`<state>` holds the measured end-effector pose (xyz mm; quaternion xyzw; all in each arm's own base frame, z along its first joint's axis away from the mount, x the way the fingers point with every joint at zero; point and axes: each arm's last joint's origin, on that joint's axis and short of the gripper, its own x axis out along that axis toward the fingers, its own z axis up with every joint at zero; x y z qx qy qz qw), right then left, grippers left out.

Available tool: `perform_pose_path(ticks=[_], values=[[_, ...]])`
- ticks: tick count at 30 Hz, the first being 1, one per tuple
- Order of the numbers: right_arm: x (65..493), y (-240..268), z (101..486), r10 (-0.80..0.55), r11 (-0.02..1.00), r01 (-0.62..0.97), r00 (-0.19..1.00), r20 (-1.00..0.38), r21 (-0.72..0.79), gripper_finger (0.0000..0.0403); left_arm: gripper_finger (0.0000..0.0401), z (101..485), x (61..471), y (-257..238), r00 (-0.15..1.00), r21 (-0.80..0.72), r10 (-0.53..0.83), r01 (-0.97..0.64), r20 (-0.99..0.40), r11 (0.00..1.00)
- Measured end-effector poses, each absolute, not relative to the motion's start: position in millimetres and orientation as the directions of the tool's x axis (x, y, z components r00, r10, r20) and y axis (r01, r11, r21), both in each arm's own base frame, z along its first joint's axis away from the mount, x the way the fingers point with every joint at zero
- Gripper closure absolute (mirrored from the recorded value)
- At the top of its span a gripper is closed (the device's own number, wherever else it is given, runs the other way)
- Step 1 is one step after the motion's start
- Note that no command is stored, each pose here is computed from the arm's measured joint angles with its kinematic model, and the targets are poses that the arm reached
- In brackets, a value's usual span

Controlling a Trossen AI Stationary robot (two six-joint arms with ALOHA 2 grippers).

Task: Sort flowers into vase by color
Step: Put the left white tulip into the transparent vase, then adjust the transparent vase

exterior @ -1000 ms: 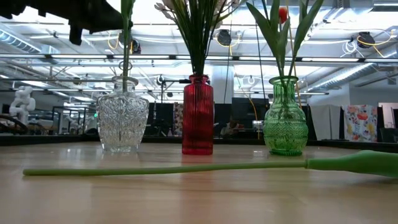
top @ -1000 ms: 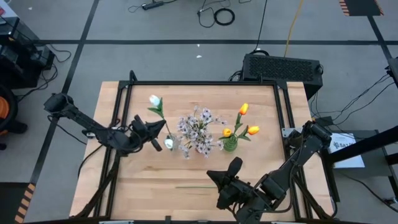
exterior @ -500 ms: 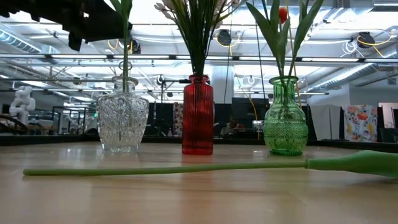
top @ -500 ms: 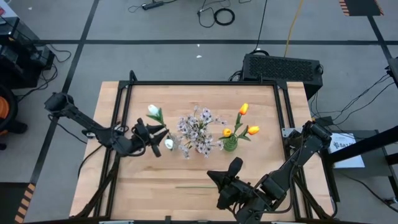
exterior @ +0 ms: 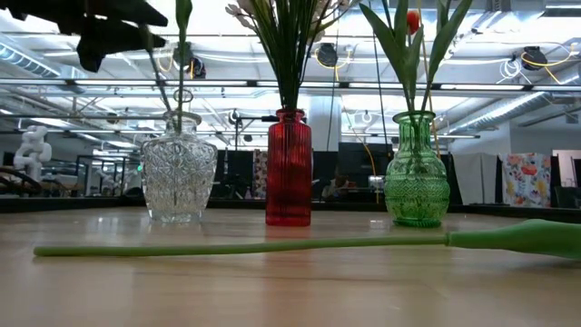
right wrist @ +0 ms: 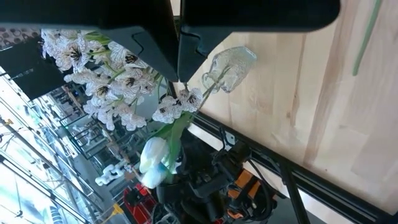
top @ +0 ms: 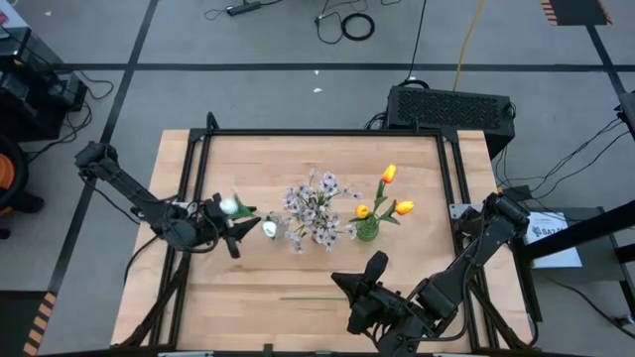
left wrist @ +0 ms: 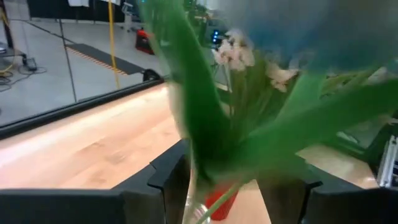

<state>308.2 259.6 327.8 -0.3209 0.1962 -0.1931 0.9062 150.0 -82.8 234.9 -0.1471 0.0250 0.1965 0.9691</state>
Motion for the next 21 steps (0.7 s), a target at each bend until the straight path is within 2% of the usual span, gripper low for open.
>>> perform_pose_path(ticks=[6,12,17,21], values=[[309,259,328,-0.478,0.723,0.229,0.848,-0.232,-0.652,0.0403,0.0214,233,153,-76,0.903,-0.263,0.412,-0.429,-0.119,0.864],[309,259,328,-0.477,0.723,0.229,0.848,-0.232,-0.652,0.0403,0.0137,231,151,-77,0.916,-0.225,0.377,-0.400,-0.138,0.889],[308,258,326,-0.481,0.719,0.222,0.843,-0.240,-0.659,0.0403,0.0072,232,148,-83,0.952,-0.259,0.263,-0.296,-0.157,0.919],[307,258,324,-0.462,0.735,0.198,0.846,-0.265,-0.648,0.0403,0.0039,231,144,-89,0.965,-0.264,0.200,-0.239,-0.168,0.934]])
